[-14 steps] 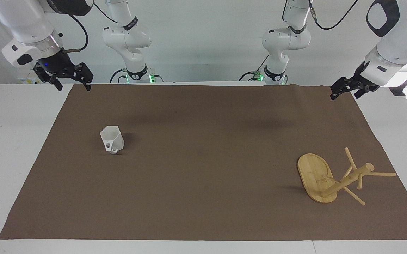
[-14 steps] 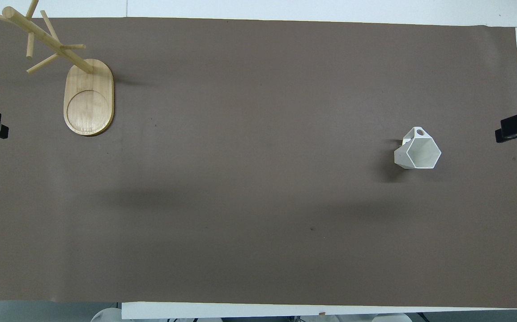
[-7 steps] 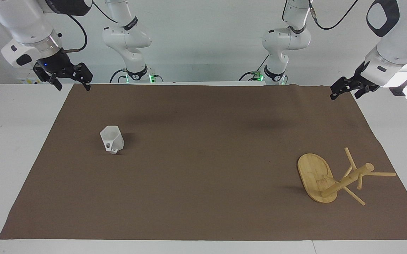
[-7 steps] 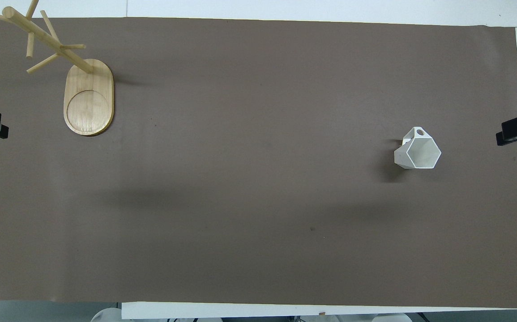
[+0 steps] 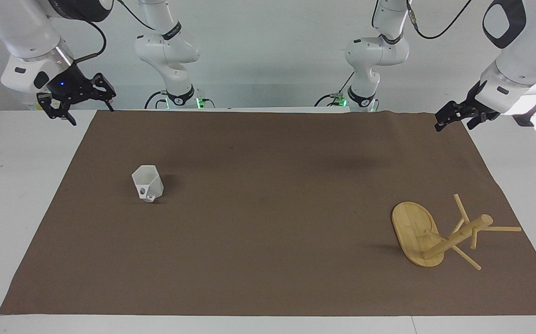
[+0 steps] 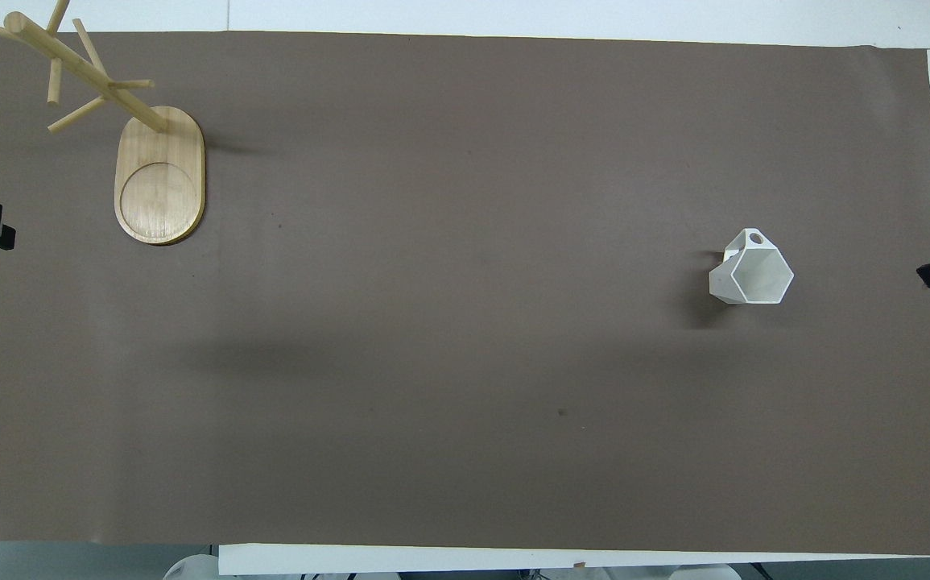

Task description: Hang cup on rack

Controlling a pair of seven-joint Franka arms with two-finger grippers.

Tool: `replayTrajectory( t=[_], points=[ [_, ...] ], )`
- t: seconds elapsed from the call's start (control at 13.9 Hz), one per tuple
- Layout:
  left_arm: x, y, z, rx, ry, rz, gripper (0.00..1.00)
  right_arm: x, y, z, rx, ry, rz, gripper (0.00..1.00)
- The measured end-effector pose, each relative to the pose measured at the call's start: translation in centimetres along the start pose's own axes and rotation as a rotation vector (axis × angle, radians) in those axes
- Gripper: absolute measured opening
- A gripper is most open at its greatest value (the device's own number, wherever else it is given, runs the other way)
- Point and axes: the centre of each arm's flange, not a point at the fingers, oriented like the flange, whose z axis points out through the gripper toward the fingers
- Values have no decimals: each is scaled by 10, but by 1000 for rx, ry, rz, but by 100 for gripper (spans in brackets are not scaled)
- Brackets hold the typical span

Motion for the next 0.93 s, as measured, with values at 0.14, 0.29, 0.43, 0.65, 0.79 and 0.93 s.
replayTrajectory(
  t=[0.14,0.29,0.43,0.65,0.79,0.93],
  points=[
    [0,0,0,0,0,0,100,-9,31,15,33,70,-203,100],
    [0,0,0,0,0,0,100,-15,67,43,96,152,-388,100],
    [0,0,0,0,0,0,100,-27,102,82,185,248,-506,100],
    [0,0,0,0,0,0,100,-45,145,150,328,429,-629,100],
    [0,0,0,0,0,0,100,-55,163,195,413,557,-696,100],
    [0,0,0,0,0,0,100,-59,175,238,474,673,-771,100]
  ],
)
